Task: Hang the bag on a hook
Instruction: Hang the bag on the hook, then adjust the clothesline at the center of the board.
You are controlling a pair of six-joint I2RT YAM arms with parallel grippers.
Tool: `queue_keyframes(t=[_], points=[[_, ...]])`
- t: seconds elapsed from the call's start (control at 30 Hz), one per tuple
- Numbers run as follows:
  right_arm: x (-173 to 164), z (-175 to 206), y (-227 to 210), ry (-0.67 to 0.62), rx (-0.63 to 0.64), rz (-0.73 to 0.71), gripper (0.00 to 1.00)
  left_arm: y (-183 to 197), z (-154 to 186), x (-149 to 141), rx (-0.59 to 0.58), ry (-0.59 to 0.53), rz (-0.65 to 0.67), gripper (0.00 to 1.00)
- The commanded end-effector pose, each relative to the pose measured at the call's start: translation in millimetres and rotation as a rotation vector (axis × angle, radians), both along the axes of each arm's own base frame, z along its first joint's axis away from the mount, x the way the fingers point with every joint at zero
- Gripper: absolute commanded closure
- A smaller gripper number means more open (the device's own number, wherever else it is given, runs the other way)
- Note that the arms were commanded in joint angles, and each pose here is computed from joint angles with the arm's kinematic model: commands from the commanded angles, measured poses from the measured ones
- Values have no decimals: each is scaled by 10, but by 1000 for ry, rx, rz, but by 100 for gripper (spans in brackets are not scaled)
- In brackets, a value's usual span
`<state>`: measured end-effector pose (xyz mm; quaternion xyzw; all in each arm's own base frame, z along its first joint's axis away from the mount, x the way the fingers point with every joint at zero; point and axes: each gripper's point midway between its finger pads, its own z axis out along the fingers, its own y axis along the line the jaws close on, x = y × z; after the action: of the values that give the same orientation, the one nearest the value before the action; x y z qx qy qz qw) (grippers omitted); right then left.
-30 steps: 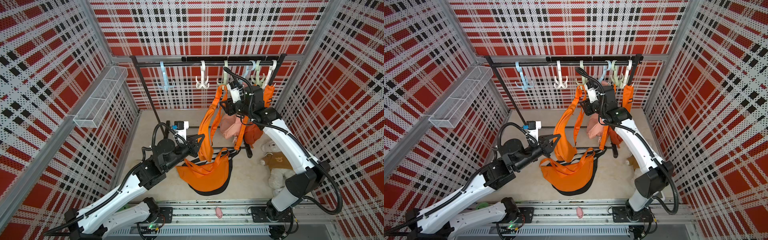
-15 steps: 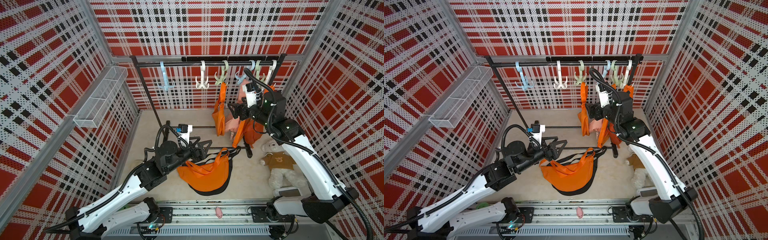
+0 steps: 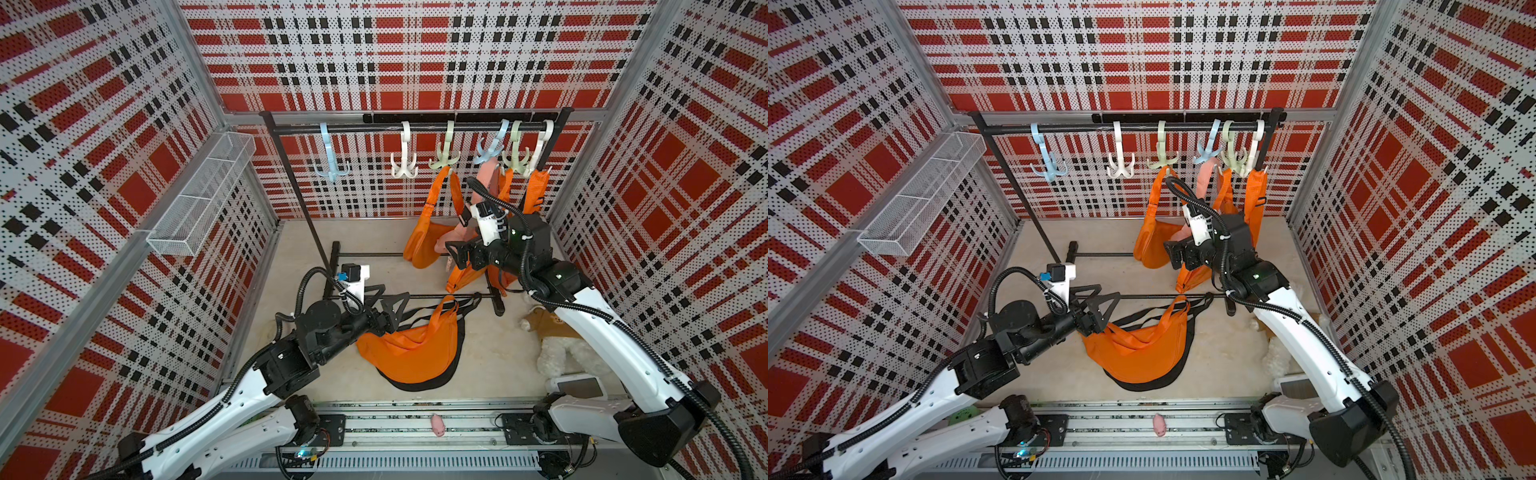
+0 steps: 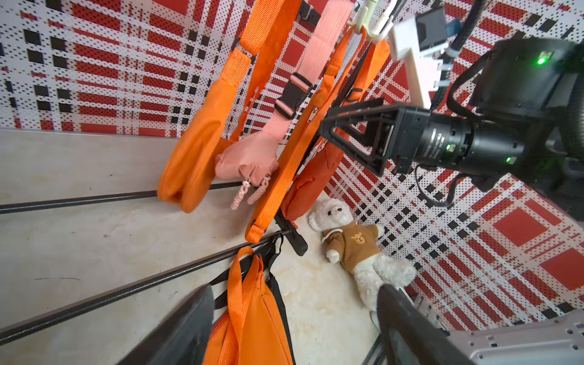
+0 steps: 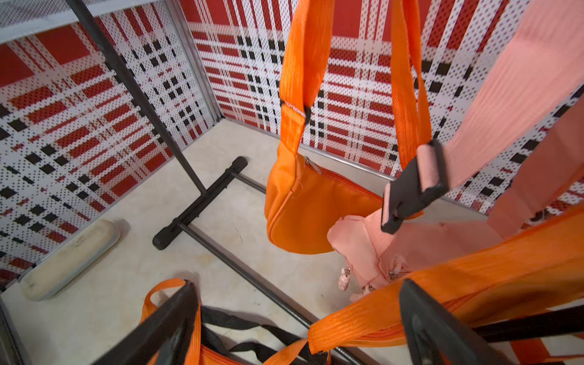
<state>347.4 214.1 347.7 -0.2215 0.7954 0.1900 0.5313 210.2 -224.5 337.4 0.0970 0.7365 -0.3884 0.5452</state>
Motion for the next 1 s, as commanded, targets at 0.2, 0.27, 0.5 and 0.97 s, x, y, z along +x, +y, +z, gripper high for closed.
queue_keyframes(t=[0.2,0.27,0.5,0.97], points=[[-25,9,318,-45,96,67,0,671,-86,-49,-67,-11,233,17],[-16,6,427,-48,125,96,0,755,-51,-85,-91,-27,248,17],[427,-69,582,-111,157,6,0,787,-20,-144,-137,-47,235,18],[641,-30,140,-196,134,-229,100,691,59,-200,-78,-88,212,18]])
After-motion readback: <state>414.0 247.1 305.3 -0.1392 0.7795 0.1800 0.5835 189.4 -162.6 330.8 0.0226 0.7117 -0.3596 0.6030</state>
